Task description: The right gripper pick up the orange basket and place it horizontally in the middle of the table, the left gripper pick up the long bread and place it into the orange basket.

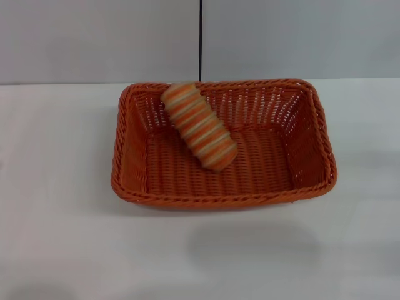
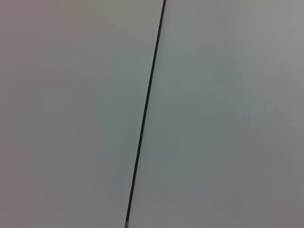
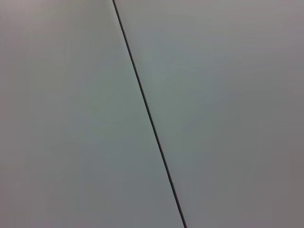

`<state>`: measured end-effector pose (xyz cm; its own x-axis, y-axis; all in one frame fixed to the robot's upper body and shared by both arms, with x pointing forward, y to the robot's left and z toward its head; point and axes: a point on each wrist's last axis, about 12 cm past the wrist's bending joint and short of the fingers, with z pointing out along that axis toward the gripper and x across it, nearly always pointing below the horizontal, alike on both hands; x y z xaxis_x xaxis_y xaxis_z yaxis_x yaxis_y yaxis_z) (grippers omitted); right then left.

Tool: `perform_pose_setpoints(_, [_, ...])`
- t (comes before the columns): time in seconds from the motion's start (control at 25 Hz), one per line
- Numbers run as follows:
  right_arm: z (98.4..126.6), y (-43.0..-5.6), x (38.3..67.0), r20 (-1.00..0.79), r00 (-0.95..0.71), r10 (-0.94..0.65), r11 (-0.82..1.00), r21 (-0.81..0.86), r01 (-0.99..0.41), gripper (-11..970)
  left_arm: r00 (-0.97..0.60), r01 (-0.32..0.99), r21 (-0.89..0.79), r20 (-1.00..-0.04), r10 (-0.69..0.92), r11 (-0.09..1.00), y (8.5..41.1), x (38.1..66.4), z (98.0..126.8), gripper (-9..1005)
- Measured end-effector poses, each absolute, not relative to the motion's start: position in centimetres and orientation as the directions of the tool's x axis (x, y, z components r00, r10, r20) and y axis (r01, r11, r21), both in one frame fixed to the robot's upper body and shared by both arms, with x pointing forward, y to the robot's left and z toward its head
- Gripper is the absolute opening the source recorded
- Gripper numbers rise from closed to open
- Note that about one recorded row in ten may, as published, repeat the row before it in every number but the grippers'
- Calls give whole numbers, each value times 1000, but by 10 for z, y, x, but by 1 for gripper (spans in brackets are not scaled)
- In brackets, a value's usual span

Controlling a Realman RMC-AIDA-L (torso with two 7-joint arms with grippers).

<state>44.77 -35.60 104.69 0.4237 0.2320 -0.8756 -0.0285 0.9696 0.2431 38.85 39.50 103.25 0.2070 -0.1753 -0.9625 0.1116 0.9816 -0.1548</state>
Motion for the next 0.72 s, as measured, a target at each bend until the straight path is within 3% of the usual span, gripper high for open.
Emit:
perform_pose_setpoints(0.16, [1045,-354,443,-880,413,235,970,240,-41,572,207,112,-155,-963,-175,982,395,388,1033,806])
perform_pose_setpoints(0.32, [1040,-356,436,-891,392,228,971,238,-23,572,202,79,-132,-969,-146,988,402,370,1031,806])
perform_pose_setpoints(0.72, [1031,-361,417,-909,357,213,972,235,18,571,220,7,-72,-973,-72,997,399,372,1027,806])
